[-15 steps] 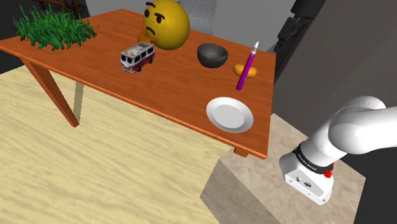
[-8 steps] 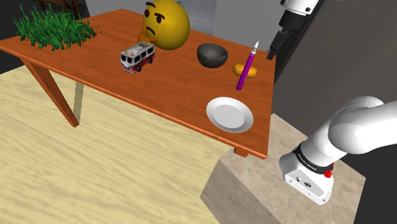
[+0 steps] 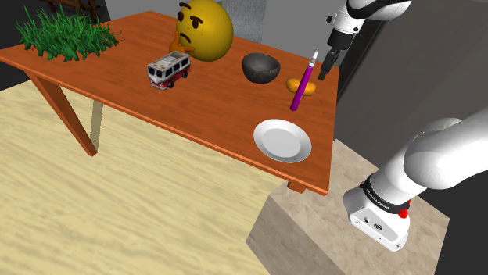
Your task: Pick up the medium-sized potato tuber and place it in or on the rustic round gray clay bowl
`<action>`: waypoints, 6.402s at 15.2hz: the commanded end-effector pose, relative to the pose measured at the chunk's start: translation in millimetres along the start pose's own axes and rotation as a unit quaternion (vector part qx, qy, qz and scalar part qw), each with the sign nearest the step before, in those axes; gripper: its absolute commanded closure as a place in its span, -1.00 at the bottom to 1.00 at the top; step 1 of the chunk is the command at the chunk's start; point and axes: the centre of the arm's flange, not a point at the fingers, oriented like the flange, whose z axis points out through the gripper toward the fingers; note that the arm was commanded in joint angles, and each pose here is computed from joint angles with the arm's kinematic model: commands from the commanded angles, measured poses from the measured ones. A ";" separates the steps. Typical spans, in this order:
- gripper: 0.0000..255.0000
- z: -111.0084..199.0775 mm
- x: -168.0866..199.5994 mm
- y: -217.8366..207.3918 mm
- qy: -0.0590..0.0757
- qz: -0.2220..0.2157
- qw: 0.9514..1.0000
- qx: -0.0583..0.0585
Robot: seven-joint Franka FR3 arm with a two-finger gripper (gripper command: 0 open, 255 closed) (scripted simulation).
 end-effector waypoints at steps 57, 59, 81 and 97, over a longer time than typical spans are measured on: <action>1.00 -2.1 57.9 82.9 -0.019 -0.083 0.996 -0.012; 1.00 -12.6 57.7 82.2 -0.019 -0.083 0.996 -0.012; 1.00 -62.8 225.6 47.3 -0.019 -0.083 0.996 -0.012; 1.00 4.3 267.2 44.7 -0.019 -0.083 0.996 -0.012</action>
